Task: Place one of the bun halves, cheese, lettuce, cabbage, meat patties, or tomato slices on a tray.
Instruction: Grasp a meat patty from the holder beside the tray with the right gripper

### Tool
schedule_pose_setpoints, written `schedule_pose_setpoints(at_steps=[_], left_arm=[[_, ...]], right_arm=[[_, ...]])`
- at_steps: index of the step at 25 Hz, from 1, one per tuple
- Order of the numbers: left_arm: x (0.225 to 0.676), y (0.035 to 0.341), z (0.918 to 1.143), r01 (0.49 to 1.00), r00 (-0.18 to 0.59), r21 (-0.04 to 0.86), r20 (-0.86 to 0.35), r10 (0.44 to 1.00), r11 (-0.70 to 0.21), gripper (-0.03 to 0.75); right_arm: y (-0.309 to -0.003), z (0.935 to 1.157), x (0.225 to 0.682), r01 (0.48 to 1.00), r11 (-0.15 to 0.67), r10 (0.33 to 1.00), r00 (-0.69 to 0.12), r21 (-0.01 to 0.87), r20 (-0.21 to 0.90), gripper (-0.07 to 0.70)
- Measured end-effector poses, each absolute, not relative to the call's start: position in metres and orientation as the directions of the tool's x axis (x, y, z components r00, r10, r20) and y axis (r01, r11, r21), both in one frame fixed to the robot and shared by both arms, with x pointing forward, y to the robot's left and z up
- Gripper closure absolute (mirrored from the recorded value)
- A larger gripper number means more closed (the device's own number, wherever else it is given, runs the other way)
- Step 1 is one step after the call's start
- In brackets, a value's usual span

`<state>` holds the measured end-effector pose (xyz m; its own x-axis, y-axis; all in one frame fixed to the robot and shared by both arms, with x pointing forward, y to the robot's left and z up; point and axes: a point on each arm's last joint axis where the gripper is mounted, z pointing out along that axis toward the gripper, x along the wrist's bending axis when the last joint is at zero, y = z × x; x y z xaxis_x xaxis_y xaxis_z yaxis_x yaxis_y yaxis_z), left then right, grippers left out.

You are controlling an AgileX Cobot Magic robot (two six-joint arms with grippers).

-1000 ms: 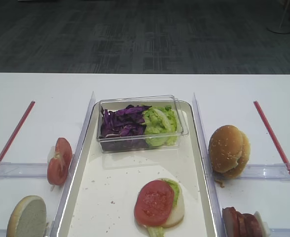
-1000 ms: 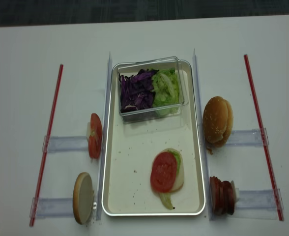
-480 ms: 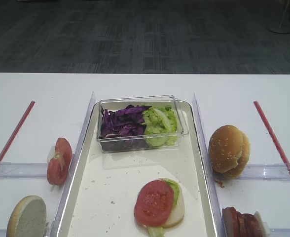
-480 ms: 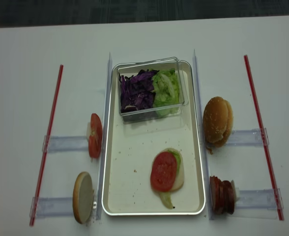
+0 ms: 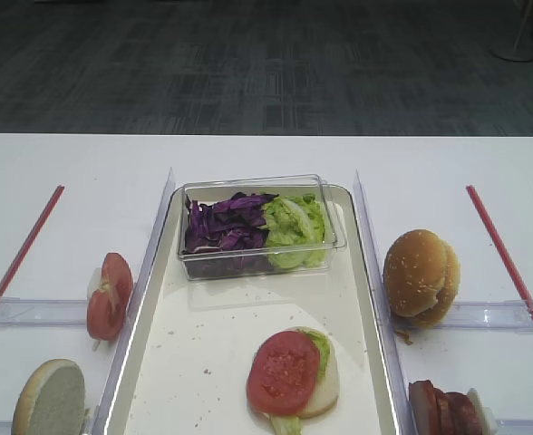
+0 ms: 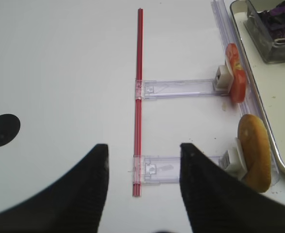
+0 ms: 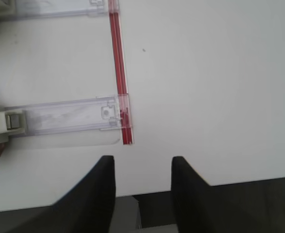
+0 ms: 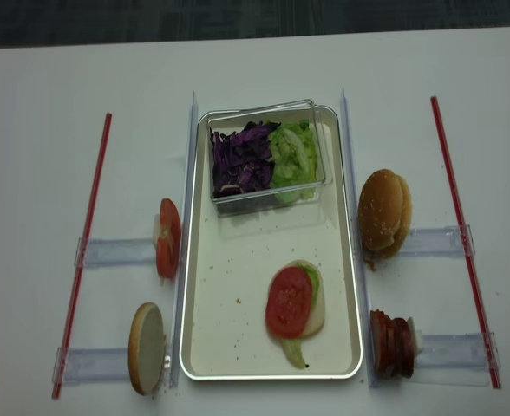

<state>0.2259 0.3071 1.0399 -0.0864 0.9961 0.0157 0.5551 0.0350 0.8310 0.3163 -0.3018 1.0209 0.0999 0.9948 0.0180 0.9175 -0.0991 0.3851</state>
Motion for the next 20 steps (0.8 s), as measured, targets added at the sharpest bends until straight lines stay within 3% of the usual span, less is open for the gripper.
schedule_pose_setpoints(at_steps=[9,20], left_arm=[[0.226,0.307,1.04,0.555,-0.086,0.831,0.016,0.996,0.035,0.403],[0.226,0.307,1.04,0.555,-0.086,0.831,0.016,0.996,0.035,0.403]], right_arm=[[-0.302,1.009,0.334,0.961,-0.101,0.995,0.102,0.257,0.01,0.313],[-0.302,0.997,0.352,0.978,-0.101,0.995,0.101,0.183,0.008,0.313]])
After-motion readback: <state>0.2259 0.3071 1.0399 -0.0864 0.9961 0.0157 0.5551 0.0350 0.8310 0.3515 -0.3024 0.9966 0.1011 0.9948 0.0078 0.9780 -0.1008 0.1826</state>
